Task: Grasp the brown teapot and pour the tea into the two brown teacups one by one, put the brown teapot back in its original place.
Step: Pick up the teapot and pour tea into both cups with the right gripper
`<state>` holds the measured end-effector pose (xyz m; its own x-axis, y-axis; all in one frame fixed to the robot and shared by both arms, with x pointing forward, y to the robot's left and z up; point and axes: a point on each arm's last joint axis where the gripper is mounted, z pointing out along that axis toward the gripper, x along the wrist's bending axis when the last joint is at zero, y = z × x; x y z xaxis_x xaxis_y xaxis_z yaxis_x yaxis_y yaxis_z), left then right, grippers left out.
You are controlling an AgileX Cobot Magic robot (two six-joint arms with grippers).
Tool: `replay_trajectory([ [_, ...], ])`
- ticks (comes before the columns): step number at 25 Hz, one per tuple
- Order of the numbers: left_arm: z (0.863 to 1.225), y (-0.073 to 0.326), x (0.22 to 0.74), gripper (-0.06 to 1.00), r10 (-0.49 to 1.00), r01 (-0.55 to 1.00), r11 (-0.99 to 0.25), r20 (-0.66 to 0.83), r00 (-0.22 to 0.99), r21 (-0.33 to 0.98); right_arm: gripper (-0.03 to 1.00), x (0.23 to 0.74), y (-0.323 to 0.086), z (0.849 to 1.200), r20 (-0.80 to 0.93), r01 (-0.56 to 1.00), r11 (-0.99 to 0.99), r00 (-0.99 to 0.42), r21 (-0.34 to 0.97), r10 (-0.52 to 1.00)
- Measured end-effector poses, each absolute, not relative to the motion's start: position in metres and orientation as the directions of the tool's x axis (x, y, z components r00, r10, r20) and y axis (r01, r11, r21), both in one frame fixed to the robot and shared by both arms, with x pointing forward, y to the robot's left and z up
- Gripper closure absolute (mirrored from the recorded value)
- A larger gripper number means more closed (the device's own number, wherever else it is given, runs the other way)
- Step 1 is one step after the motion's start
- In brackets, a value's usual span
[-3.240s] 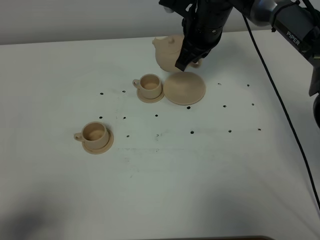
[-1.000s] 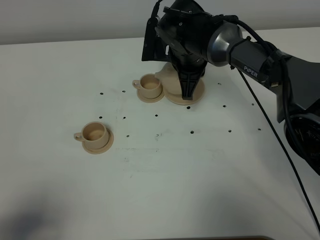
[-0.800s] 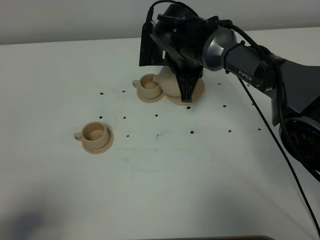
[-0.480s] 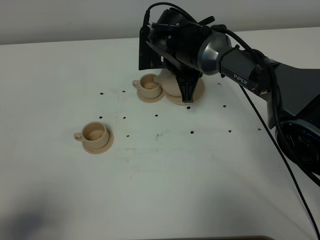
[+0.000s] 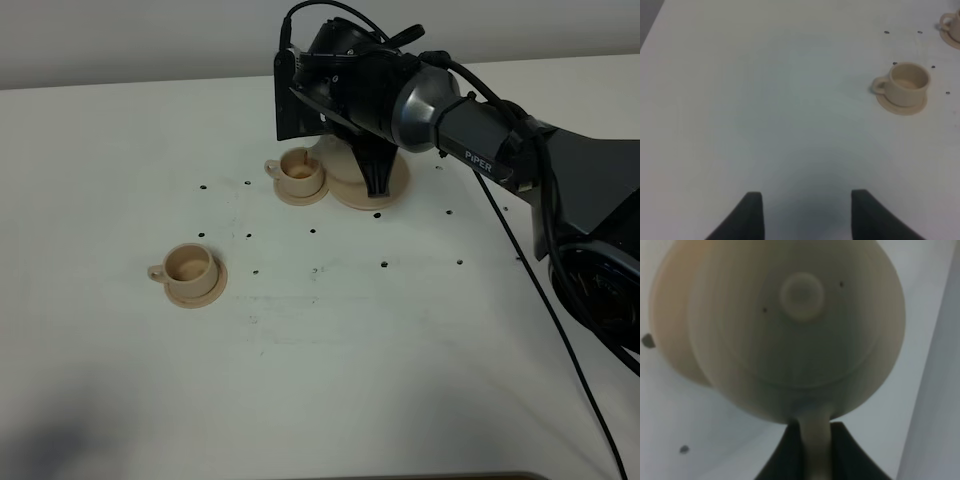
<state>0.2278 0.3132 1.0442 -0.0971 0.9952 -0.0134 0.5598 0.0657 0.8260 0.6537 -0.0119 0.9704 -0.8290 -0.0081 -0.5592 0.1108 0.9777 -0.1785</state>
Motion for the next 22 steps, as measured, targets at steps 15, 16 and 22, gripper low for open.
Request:
replay_trajectory([
  [15,1.0442,0.3132,0.2278,0.51,0.995,0.56,0.066,-0.013,-0.097,0.826,0.88,0.6539,-0.01,0.9725,-0.57,0.045,0.97,-0.815,-0.238,-0.102],
  [16,1.0442,0.3132,0.2278,0.51,0.995,0.56,0.066,-0.013,-0.097,0.826,0.88,0.6543,-0.0104,0.9729,-0.572,0.042,0.968,-0.813,-0.246,-0.11],
  [22,1.0442,0.3132,0.2278,0.51,0.995,0.56,0.066,-0.013,-0.097,0.826,0.88,0.6562,-0.0104,0.9743,-0.586,0.023,0.964,-0.798,-0.265,-0.142],
])
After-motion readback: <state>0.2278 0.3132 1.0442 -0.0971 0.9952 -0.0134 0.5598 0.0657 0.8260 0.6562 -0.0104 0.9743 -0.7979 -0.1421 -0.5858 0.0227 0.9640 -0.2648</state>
